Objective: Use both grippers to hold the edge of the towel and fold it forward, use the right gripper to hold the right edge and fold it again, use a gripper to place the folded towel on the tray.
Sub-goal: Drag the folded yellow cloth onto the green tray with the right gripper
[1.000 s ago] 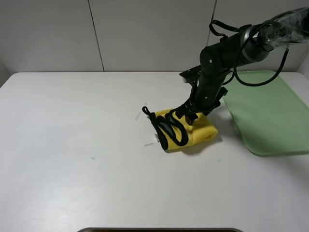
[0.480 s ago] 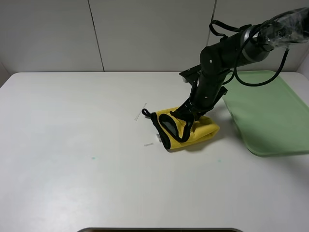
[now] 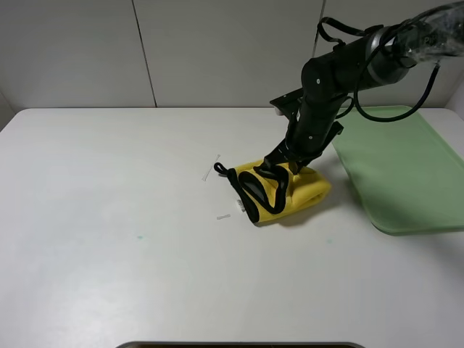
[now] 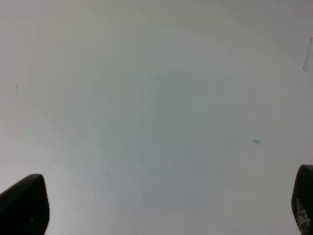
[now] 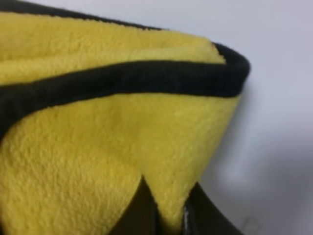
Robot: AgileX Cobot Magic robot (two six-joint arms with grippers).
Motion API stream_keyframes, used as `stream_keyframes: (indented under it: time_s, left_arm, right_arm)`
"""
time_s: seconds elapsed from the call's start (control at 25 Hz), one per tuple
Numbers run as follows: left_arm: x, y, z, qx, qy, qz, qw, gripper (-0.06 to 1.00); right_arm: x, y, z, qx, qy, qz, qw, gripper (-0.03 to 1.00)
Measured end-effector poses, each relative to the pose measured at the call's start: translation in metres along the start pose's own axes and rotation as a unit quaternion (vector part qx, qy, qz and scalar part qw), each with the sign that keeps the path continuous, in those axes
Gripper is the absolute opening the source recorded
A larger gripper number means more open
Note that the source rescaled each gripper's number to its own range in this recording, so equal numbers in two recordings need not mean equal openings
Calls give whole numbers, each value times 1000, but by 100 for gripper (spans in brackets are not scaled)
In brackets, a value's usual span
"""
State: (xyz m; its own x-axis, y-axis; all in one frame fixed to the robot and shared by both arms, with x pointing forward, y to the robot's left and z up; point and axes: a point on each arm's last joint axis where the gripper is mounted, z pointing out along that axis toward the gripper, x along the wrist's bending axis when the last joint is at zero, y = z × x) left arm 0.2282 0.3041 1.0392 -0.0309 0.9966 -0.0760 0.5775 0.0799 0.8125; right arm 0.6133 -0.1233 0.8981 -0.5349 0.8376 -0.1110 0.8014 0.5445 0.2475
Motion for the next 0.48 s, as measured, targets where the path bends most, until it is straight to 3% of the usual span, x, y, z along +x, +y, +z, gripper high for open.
stream_keyframes:
  time_s: [0.24,0.48]
  left_arm:
    - [0,0,0,0,0,0,1000,100]
    - [0,0,0,0,0,0,1000,100]
  right_arm:
    - [-7,6,-21,-19,-28,-13,999,5]
    - [-18,7,-32,-22,-85,-33,996,5]
